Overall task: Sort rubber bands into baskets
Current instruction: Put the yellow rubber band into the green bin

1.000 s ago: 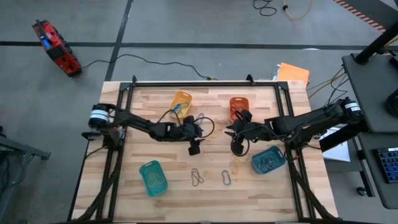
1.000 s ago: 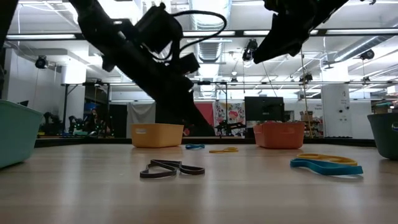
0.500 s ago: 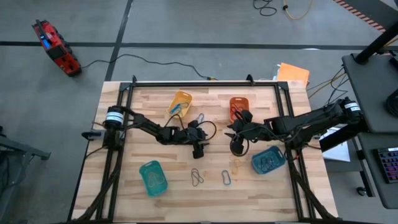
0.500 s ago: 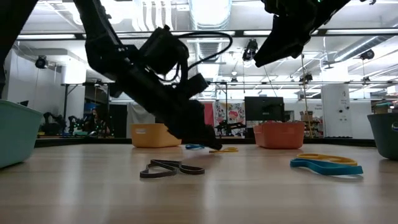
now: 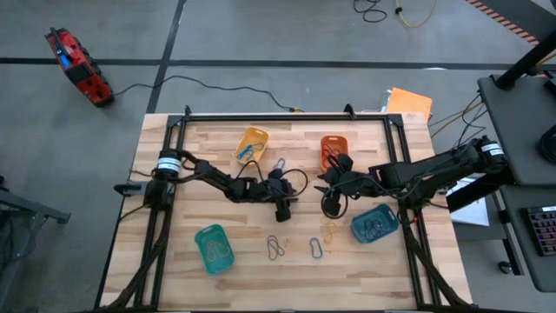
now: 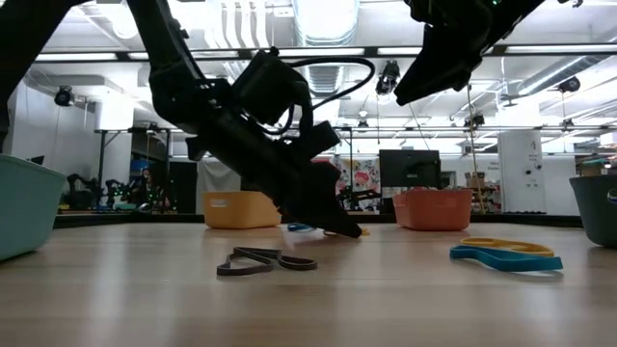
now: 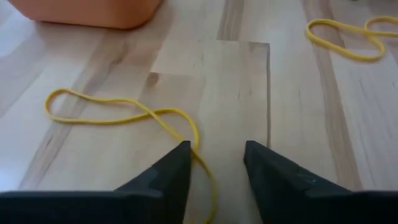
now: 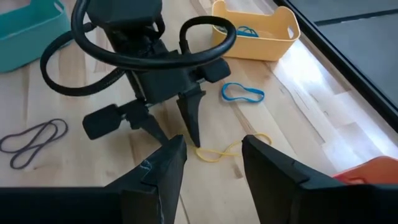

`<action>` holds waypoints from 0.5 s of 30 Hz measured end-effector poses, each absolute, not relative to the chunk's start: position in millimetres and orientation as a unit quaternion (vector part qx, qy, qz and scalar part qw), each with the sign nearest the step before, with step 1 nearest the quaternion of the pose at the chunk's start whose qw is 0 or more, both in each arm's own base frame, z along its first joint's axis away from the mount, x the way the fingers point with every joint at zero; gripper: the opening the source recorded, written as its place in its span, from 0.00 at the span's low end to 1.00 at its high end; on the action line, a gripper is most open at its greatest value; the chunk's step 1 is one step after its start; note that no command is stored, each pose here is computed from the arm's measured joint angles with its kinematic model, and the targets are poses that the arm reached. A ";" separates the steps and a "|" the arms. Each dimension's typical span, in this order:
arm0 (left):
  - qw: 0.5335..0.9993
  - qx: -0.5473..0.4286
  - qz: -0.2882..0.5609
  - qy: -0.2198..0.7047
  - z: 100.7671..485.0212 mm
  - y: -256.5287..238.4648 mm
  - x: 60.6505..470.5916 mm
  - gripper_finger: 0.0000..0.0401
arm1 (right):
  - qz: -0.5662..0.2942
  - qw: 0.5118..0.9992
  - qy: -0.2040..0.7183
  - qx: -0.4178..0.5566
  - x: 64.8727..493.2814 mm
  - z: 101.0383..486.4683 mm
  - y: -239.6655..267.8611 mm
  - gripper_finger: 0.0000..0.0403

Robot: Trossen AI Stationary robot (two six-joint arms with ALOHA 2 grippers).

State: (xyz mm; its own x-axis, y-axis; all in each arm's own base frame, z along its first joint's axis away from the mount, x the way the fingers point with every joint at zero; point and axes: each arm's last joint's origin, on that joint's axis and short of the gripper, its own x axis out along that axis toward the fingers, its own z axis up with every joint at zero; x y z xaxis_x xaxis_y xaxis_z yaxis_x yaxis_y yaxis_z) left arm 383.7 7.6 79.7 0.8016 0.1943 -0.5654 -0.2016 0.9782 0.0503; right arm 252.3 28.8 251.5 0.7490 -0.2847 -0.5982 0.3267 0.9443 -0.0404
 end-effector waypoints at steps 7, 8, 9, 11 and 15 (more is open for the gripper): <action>0.947 -0.013 0.114 0.299 80.3 13.8 382.9 0.06 | -0.164 0.933 0.319 0.032 251.5 249.6 28.7 0.37; 0.947 -0.018 0.118 0.299 80.1 15.5 382.7 0.03 | -0.164 0.933 0.319 0.032 251.4 249.3 28.7 0.37; 0.946 -0.022 0.120 0.299 80.3 16.4 382.6 0.02 | -0.164 0.933 0.320 0.031 251.3 249.0 28.6 0.37; 0.946 -0.024 0.121 0.299 82.0 16.7 382.3 0.02 | -0.164 0.932 0.321 0.031 251.1 248.3 28.6 0.36; 0.946 -0.022 0.112 0.304 89.5 16.9 379.8 0.00 | -0.164 0.932 0.323 0.031 250.7 247.4 28.5 0.36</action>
State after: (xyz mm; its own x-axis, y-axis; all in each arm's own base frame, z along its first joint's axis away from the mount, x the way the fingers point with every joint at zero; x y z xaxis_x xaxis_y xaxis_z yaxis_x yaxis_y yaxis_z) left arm 379.8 16.9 89.5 0.7893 0.1992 -0.5808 -0.2263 0.9737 0.0265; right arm 250.7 28.5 247.4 0.7376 -0.2866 -0.6115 0.3263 0.9440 -0.0488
